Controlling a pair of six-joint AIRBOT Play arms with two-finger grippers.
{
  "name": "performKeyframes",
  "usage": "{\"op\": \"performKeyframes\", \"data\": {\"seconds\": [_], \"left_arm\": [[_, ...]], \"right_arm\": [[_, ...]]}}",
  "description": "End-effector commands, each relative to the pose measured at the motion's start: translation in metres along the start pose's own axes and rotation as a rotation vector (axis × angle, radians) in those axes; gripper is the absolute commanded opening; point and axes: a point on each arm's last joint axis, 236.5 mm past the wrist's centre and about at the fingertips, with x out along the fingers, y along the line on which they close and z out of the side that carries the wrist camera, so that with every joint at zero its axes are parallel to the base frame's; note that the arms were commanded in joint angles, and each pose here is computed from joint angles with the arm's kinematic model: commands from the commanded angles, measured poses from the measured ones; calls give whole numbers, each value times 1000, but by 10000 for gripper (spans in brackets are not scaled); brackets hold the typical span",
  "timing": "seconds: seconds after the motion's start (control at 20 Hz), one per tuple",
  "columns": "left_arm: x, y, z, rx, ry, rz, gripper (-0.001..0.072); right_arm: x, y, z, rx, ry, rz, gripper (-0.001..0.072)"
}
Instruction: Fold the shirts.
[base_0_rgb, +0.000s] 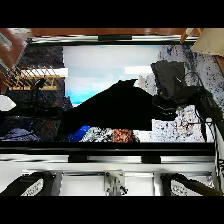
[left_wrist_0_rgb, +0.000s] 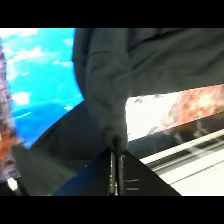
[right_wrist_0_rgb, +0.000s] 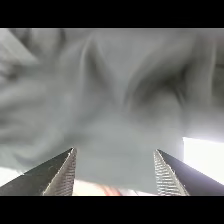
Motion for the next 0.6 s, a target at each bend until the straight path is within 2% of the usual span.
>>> {"op": "performKeyframes", "data": {"seconds": [0.0,0.1,0.3,0.55], "left_arm": [[5,-13,9,-17,-51,-41,34],[5,-12,14,-18,-72,-36,34],[5,-11,14,-18,-76,-35,34],[5,-11,14,-18,-76,-35,34]], "right_arm": [[-28,-44,-47,-53,223,-108,593],[-35,-64,-65,-19,288,-139,593],[7,-48,-79,91,281,13,593],[42,-47,-96,176,380,80,593]]}}
